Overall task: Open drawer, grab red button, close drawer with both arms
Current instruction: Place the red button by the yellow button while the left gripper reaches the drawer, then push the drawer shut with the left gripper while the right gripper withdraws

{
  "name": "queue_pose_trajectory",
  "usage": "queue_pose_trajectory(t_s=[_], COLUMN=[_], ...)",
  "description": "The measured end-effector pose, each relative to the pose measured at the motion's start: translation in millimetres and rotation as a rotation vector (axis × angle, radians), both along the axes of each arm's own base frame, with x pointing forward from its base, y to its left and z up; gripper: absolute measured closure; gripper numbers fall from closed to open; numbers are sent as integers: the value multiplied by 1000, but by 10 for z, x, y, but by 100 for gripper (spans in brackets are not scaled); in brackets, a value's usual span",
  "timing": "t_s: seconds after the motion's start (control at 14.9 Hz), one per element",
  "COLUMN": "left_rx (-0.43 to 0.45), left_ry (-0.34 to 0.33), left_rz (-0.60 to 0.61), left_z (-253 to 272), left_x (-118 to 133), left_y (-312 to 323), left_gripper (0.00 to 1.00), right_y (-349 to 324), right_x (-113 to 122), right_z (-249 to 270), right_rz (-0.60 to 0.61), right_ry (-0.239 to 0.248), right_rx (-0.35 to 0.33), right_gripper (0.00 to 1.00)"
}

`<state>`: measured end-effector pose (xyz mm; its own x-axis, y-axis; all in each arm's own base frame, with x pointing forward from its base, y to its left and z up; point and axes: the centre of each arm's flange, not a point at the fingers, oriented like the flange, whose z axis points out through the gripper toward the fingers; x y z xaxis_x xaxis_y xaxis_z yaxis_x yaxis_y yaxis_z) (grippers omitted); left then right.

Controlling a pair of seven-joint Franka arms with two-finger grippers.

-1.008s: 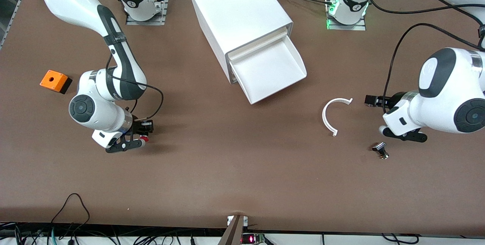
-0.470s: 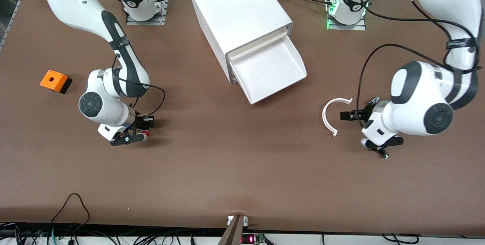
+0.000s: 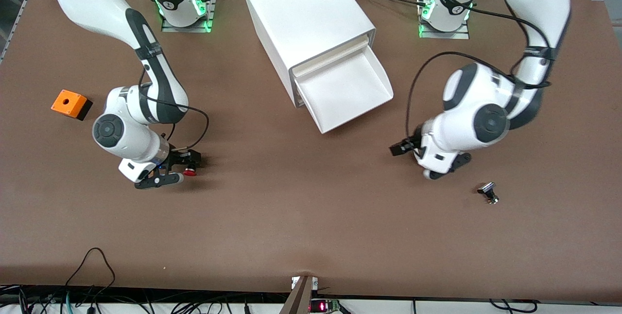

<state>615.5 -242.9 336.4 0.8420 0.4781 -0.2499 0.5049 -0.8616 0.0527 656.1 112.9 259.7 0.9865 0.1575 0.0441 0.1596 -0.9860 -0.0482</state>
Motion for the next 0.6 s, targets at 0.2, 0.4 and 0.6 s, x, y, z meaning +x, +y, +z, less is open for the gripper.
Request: queue_pose_trajectory(t_s=[0.2, 0.4, 0.6], left_rx=[65, 97, 91], left_ry=[8, -7, -30], left_rz=[23, 1, -21], left_z=[-134, -297, -413], left_x=[-348, -679, -840], left_y=[-634, -1082, -1260], left_gripper=[0, 0, 0], right_y=[-52, -107, -212], right_x=[83, 13, -153], right_z=[683, 1323, 1879], right_rz=[-21, -13, -23], right_ry=[-99, -148, -125], right_rx=[18, 16, 16], right_gripper=[0, 0, 0])
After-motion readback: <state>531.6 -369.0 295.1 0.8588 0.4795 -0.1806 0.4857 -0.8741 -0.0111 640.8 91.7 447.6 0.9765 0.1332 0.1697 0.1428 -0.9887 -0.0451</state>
